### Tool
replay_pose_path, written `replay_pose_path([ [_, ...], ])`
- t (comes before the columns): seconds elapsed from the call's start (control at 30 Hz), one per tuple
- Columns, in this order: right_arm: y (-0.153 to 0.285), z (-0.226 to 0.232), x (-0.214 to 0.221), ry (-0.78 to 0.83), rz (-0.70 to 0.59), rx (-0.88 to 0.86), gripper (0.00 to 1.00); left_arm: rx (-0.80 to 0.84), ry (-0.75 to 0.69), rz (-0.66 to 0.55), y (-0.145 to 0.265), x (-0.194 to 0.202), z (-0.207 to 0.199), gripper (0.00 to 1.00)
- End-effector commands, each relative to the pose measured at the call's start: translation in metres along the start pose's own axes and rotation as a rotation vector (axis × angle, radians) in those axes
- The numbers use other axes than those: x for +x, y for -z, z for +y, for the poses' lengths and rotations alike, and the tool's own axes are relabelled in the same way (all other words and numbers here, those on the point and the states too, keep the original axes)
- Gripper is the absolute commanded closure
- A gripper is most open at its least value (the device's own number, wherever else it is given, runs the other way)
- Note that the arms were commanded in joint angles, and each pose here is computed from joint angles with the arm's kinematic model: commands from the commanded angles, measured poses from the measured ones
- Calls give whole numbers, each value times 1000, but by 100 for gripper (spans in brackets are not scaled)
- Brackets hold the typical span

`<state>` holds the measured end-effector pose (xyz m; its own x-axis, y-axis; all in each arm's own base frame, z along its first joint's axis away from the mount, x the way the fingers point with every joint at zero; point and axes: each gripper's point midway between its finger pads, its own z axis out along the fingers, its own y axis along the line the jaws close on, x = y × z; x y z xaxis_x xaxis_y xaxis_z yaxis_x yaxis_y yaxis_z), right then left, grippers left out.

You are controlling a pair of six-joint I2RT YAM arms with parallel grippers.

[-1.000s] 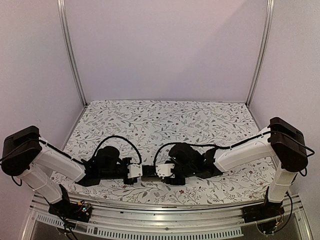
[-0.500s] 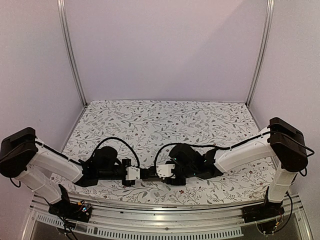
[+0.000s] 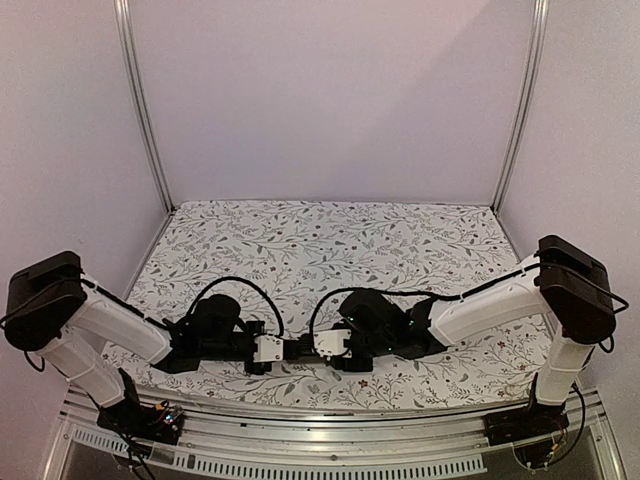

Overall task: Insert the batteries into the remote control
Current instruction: Place the battery in the battery compartment.

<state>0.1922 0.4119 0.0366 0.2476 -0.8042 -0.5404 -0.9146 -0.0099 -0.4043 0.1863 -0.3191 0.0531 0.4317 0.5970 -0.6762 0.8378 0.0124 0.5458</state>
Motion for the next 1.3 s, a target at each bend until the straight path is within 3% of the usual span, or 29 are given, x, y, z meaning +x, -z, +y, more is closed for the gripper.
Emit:
replay_pose_path([
  [0.0,0,-2,-4,-1,-17,21,100,-12,33,20,-5,5,6,100],
  [0.67,1,-8,-21,-4,-56,37,100,100,-52,82,-20,11,-21,100],
  [1.27,1,0,-27,-53,-132,21,100,165,54,108,-40,27,-35,100],
])
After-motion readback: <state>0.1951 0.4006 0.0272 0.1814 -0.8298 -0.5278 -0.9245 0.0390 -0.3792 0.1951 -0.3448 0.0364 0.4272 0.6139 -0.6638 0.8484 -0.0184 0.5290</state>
